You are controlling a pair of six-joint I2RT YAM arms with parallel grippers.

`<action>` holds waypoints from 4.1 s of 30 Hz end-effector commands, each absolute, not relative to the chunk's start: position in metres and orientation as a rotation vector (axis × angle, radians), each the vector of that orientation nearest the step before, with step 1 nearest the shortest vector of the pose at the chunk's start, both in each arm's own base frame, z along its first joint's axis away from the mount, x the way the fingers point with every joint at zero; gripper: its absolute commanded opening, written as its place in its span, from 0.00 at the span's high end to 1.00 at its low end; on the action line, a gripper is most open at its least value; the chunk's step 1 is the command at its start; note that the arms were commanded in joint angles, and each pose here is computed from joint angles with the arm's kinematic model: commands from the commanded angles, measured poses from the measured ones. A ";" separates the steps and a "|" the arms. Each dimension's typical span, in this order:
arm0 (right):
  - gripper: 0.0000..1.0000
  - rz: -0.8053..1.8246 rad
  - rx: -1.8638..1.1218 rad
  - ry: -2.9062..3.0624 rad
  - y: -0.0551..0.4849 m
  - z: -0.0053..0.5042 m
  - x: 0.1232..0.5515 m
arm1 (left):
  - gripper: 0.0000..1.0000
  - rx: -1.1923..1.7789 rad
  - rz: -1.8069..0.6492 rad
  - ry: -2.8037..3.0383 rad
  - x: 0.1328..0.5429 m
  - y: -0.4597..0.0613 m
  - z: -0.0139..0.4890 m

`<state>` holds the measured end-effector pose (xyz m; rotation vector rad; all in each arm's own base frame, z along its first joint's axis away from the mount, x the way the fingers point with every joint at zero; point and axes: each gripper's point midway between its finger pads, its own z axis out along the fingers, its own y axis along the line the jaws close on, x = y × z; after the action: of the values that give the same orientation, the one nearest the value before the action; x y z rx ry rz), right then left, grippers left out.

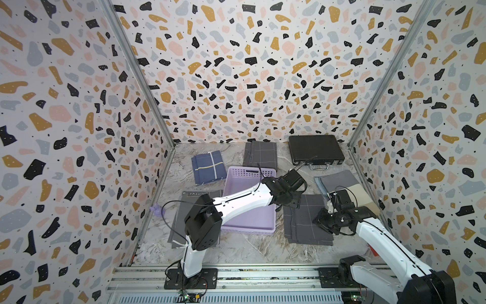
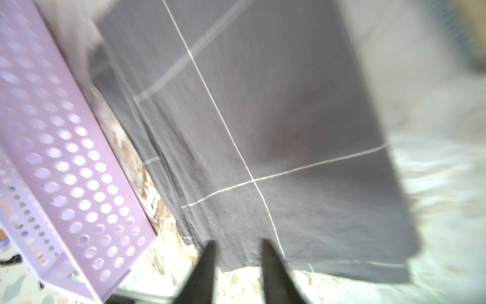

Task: Put the folded pillowcase in the basket
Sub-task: Pick up the pillowcase from the center of the board.

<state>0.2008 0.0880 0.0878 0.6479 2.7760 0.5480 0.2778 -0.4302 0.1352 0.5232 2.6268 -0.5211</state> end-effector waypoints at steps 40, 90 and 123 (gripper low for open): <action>0.13 0.186 0.629 2.873 0.047 0.053 0.178 | 0.68 0.435 -0.261 2.693 0.339 -0.459 0.017; 0.66 0.244 0.639 2.987 0.057 0.013 0.159 | 0.29 0.503 -0.640 2.819 0.322 -0.469 0.002; 1.00 0.608 0.397 2.653 0.109 0.182 0.181 | 1.00 0.608 -0.750 2.398 0.299 -0.436 0.224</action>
<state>0.1814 0.0993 0.1601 0.4046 2.6798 0.5736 0.2963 -0.4554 0.2106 0.5812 2.4359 -0.8242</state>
